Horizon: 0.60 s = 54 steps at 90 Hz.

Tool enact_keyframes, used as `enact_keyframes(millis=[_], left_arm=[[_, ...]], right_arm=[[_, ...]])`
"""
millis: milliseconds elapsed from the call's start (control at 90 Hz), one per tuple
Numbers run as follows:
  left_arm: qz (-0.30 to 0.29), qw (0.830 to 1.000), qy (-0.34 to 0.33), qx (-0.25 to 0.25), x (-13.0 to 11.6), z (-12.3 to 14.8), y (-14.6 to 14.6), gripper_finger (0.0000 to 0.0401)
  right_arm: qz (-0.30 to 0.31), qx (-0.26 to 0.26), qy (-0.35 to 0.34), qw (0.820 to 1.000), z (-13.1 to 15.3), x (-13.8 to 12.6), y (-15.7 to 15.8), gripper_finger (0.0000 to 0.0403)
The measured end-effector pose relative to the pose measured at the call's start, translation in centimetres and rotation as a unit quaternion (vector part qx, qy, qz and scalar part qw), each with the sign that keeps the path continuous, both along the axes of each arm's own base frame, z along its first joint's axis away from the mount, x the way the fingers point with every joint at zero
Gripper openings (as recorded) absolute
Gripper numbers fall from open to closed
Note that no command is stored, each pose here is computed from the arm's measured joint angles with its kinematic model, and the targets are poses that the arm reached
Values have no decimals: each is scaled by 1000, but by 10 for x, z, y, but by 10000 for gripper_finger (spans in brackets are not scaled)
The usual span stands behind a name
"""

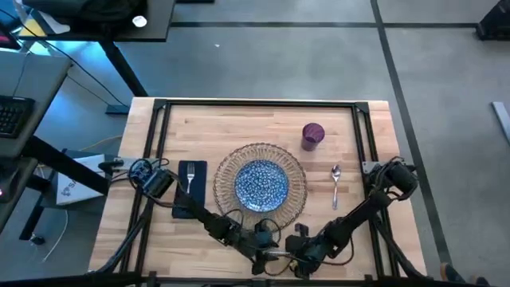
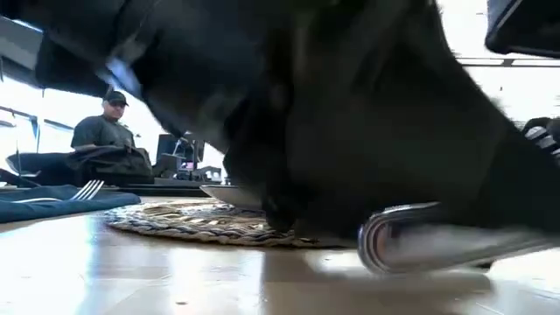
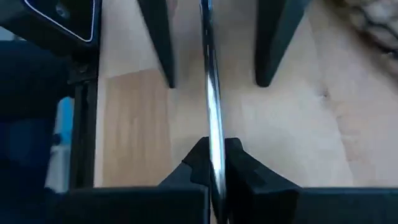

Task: Set table place
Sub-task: Move the silver knife to the left of the silver spoon on the table

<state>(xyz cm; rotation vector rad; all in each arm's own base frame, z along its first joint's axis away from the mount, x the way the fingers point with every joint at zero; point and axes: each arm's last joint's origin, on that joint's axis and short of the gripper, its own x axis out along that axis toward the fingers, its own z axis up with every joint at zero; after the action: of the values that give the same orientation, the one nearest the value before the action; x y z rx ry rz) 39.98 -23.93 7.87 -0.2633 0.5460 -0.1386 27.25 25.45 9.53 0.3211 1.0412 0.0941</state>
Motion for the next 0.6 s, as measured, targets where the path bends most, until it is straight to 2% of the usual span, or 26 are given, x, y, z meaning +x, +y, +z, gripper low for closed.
enact_keyframes(millis=[111, 300, 400, 544, 600], left_arm=[[-1, 999, -6, 37, -1, 0, -1, 194], [-6, 998, 8, 59, -2, -2, 0, 163], [-16, 998, 10, 67, -2, -2, 1, 121], [-38, 997, 11, 67, -3, -2, 0, 29], [-41, 997, 14, 60, -3, -2, -1, 11]], right_arm=[[4, 17, 13, 1000, 0, 4, -4, 2], [5, 36, 18, 999, 0, 8, -7, 1], [6, 37, 18, 999, 0, 8, -7, 1], [7, 30, 11, 999, 0, 8, -6, 0], [10, 26, 8, 1000, 0, 8, -6, 0]])
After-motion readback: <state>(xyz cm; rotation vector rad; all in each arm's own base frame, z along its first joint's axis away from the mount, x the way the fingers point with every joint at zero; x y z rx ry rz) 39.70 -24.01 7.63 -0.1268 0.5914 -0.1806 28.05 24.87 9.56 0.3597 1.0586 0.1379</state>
